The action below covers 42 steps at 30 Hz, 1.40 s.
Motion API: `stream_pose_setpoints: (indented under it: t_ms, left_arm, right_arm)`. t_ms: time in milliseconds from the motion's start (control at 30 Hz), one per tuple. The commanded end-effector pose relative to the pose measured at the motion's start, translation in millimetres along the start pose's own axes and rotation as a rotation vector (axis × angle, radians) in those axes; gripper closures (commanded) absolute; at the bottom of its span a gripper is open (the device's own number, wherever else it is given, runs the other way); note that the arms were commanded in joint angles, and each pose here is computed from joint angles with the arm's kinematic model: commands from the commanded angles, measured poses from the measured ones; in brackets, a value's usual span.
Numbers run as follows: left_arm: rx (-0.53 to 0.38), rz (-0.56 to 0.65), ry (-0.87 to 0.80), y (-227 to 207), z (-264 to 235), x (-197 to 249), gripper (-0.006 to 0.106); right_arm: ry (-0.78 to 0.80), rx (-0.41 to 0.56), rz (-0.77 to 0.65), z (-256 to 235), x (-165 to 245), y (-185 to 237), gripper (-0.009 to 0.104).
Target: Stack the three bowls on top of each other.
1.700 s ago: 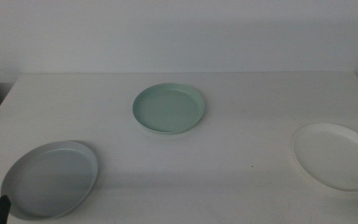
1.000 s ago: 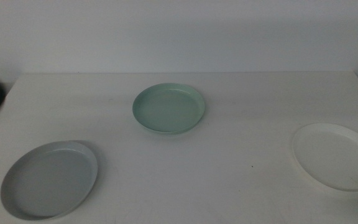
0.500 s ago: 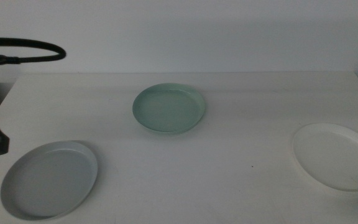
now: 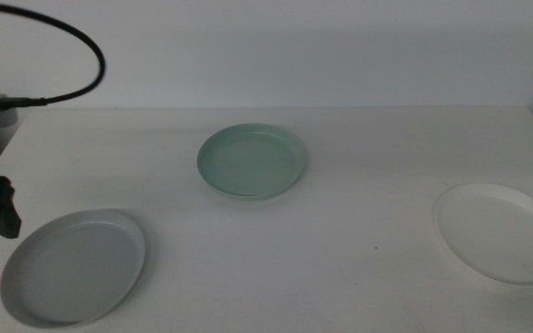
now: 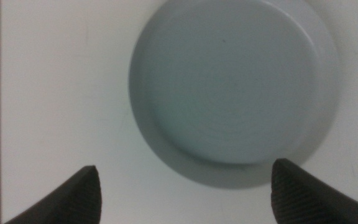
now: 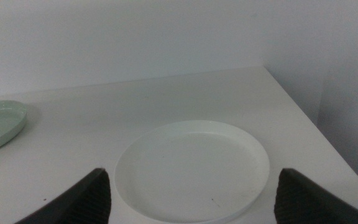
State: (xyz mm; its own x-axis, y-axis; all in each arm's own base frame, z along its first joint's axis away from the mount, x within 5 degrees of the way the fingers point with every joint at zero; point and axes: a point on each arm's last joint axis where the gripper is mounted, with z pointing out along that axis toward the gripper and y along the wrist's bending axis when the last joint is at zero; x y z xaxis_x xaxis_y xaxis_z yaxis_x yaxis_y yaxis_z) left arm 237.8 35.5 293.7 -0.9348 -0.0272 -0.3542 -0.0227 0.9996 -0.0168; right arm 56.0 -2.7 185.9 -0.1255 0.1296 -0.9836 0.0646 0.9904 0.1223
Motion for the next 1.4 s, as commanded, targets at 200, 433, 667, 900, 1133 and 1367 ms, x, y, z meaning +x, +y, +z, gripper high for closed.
stream_pose_setpoints:
  t_ms: [200,433,667,900,1133,1367]
  left_arm:
    - [0.063,-0.013,-0.030,41.5,50.7,-32.6,0.010]
    - [0.062,-0.027,0.037,52.0,105.7,-39.1,0.010]
    - [0.082,-0.049,0.110,55.3,140.6,-35.9,0.011]
    - [0.092,-0.064,0.149,56.1,153.9,-32.7,0.036]
    - [0.099,-0.057,0.162,54.9,151.4,-32.1,0.106]
    - [0.140,-0.039,0.092,35.4,101.2,-48.9,0.106]
  right_arm:
    - [-0.114,-0.007,-0.011,-3.1,-11.0,1.0,-0.001]
    - [-0.114,-0.007,-0.011,-3.1,-11.0,1.0,-0.001]
    - [-0.114,-0.007,-0.011,-3.1,-11.0,1.0,-0.001]
    - [-0.114,-0.007,-0.011,-3.1,-11.0,1.0,-0.001]
    - [-0.114,-0.007,-0.011,-3.1,-11.0,1.0,-0.001]
    - [-0.114,-0.007,-0.011,-3.1,-11.0,1.0,-0.001]
